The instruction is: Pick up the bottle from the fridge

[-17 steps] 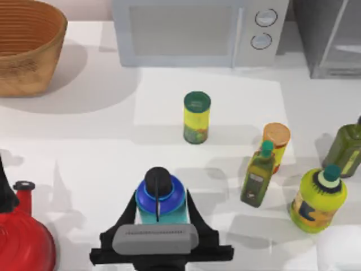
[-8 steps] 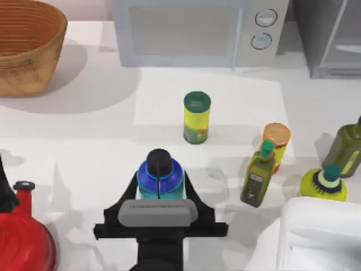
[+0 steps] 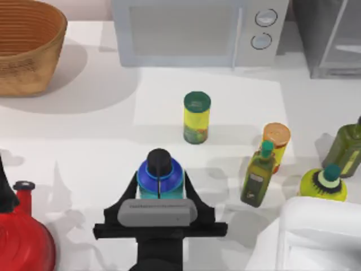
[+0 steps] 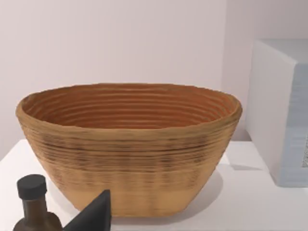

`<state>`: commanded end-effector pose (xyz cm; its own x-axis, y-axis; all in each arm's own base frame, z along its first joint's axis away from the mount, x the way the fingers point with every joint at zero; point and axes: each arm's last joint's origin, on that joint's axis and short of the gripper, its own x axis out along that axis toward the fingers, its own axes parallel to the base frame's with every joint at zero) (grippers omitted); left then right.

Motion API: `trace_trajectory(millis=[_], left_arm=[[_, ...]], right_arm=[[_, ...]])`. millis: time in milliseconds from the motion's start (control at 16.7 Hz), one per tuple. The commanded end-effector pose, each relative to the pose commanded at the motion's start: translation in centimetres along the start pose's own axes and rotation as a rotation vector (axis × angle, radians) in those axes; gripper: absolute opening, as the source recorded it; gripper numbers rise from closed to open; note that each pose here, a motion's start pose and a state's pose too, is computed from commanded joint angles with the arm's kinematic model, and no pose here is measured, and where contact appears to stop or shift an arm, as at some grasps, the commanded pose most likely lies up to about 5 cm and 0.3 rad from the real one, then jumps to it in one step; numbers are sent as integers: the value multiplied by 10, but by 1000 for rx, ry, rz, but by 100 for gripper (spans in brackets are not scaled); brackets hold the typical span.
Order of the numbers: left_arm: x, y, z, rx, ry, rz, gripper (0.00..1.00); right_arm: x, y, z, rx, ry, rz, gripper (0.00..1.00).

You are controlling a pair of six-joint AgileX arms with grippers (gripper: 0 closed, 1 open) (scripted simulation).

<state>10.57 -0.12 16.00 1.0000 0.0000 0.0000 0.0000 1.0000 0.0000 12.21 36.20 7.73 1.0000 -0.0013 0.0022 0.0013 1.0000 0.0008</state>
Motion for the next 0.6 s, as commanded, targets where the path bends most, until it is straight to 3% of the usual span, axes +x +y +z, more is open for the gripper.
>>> trace_trajectory(millis=[300,600], left_arm=[[0,0,0,0,0,0,100],[0,0,0,0,0,0,100]], right_arm=[[0,0,0,0,0,0,98],[0,0,0,0,0,0,100]])
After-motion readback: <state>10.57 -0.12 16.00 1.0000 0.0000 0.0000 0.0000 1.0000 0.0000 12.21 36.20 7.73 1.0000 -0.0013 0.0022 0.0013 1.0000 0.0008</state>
